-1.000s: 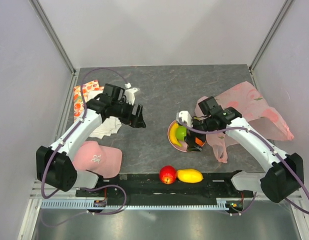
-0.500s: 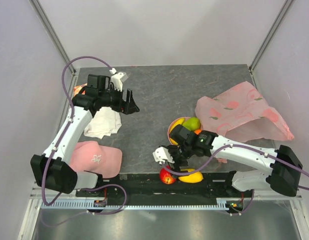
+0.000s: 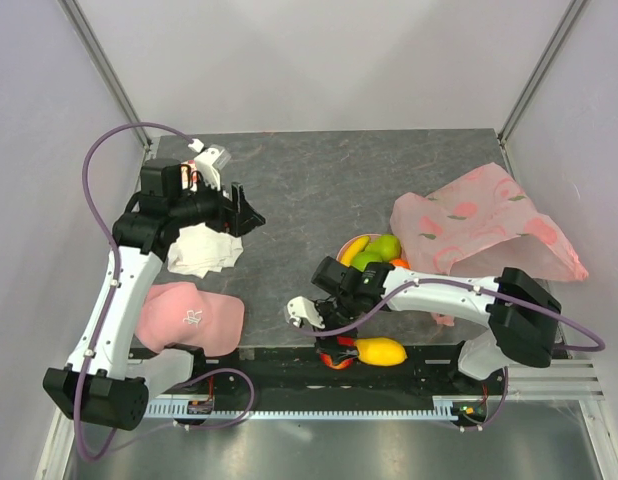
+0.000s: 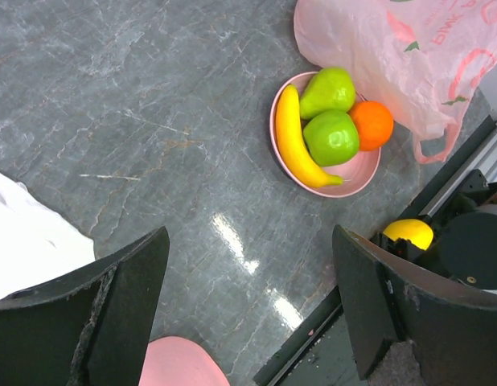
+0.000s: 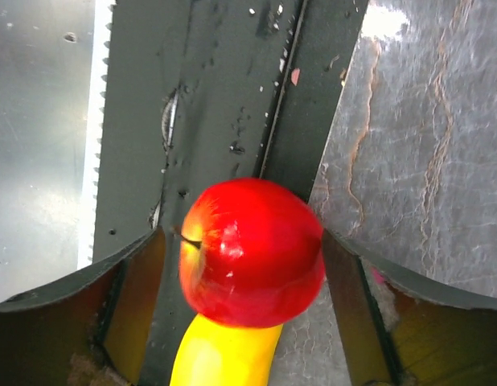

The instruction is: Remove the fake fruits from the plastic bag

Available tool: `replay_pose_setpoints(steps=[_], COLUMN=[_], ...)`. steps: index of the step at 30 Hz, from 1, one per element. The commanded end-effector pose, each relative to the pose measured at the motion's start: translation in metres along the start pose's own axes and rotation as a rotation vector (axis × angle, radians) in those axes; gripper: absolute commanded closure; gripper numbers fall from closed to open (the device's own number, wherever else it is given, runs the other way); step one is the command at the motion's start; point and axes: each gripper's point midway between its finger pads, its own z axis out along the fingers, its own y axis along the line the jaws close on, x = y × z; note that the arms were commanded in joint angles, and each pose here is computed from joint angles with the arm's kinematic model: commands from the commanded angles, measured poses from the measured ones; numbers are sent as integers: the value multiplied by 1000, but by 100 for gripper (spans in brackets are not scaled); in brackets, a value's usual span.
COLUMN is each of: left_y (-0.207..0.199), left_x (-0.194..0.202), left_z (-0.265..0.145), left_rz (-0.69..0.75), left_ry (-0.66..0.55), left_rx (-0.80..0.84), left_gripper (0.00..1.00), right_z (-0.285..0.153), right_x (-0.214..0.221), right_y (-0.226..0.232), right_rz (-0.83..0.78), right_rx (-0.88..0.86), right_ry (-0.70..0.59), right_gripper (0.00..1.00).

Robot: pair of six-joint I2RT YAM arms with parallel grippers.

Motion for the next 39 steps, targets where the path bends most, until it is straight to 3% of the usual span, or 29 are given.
replay_pose_setpoints(steps=[1, 8, 13, 17, 22, 31, 39], left_y=[-9, -10, -13, -15, -2, 12, 23], left_x=[-2, -11, -20, -30, -27, -36, -30], left_z=[-8, -10, -10, -5, 4, 19, 29], left_rz=[-39, -27, -19, -22, 10, 21, 17], left_ry=[-29, -49, -60, -68, -32, -1, 20], left_rx=[35, 41, 63, 95, 88, 97, 83], left_gripper=[11, 11, 12, 12, 12, 13, 13], right_z=[-1, -2, -33, -81, -118, -138, -128], right_x=[-6, 18, 1, 2, 16, 47, 62], right_y=[-5, -19, -23, -38, -50, -93, -99], right_rz=[31, 28, 4, 98, 100, 189, 124], right_rx=[13, 71, 61, 91, 119, 199, 208], right_ry=[12, 142, 120, 53, -24, -53, -14], right_gripper=[17, 59, 72, 73, 73, 73, 71])
